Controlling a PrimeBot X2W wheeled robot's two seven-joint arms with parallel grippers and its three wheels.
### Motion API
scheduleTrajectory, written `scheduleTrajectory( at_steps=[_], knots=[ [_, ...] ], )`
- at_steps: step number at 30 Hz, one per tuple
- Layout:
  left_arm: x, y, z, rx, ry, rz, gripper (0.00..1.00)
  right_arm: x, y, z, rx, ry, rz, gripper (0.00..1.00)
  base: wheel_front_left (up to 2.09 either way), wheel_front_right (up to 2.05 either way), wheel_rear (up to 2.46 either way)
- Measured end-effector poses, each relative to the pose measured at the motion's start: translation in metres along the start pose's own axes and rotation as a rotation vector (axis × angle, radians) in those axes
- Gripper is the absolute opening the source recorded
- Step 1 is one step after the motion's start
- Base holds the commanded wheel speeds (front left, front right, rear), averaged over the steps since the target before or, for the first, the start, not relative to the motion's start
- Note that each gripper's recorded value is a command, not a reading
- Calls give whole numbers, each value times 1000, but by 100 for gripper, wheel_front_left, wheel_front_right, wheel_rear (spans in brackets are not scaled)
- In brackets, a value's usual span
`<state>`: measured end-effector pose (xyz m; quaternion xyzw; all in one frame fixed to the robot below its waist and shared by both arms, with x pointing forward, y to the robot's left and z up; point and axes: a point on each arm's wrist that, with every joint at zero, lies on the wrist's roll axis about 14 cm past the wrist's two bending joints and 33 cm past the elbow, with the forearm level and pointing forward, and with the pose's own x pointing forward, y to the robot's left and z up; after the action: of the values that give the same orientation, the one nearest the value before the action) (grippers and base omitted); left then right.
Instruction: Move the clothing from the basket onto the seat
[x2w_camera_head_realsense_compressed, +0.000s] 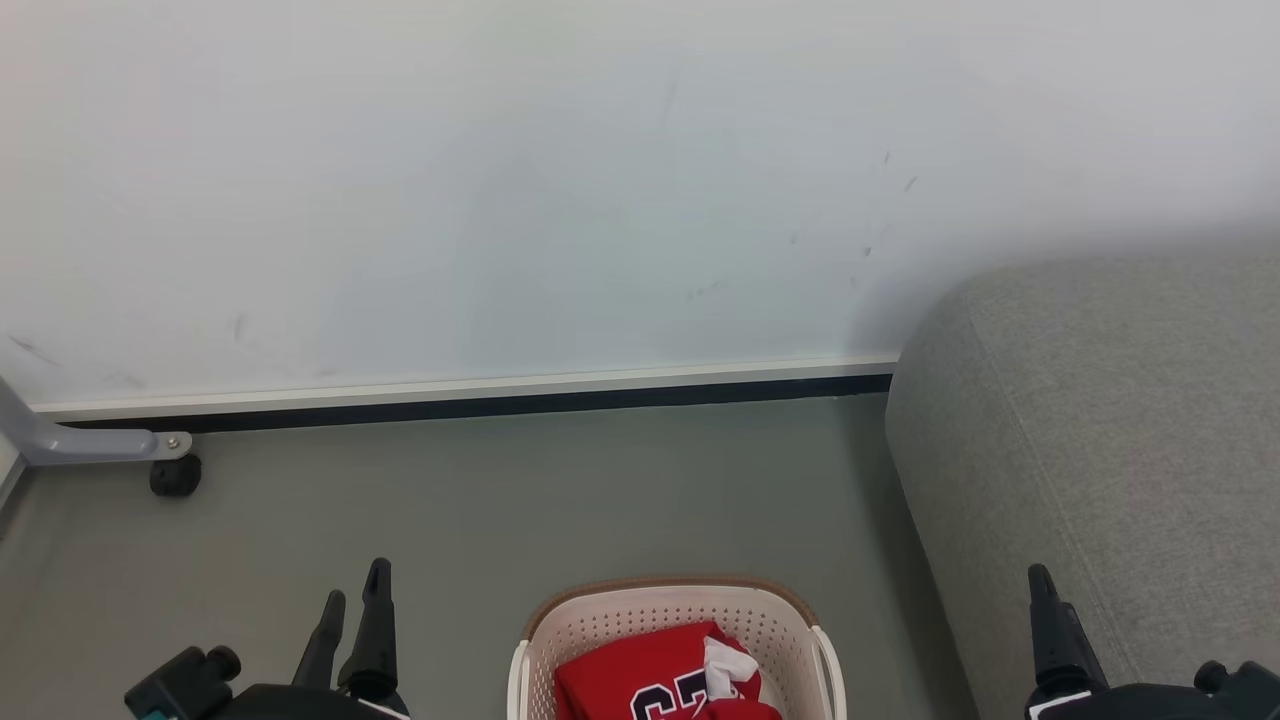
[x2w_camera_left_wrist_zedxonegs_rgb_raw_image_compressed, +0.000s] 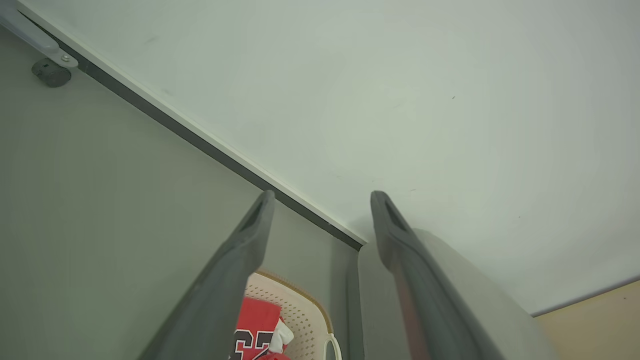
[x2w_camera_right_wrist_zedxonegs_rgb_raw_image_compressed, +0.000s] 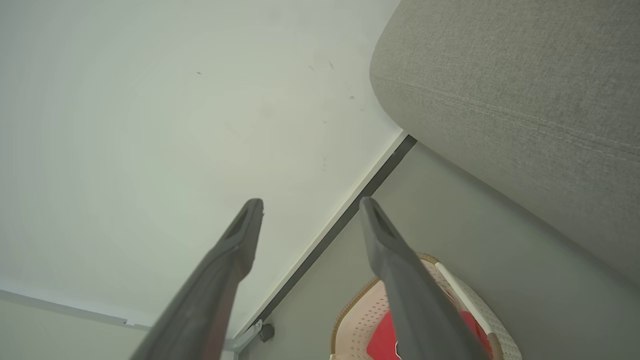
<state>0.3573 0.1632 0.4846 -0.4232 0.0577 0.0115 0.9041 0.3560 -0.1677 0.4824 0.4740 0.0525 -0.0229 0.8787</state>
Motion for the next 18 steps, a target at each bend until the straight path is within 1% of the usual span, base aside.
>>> scheduleTrajectory(
  at_steps=[5,11,18],
  knots=[
    [-2,-3,2,135,-10,-17,100,-1,5,-2,-119,7,21,100,0,0,0],
    [-6,-4,0,269,-18,-24,100,-4,11,-8,-248,12,46,100,0,0,0],
    [-11,-4,0,413,-31,-36,100,-6,17,-11,-367,3,71,100,0,0,0]
  ],
)
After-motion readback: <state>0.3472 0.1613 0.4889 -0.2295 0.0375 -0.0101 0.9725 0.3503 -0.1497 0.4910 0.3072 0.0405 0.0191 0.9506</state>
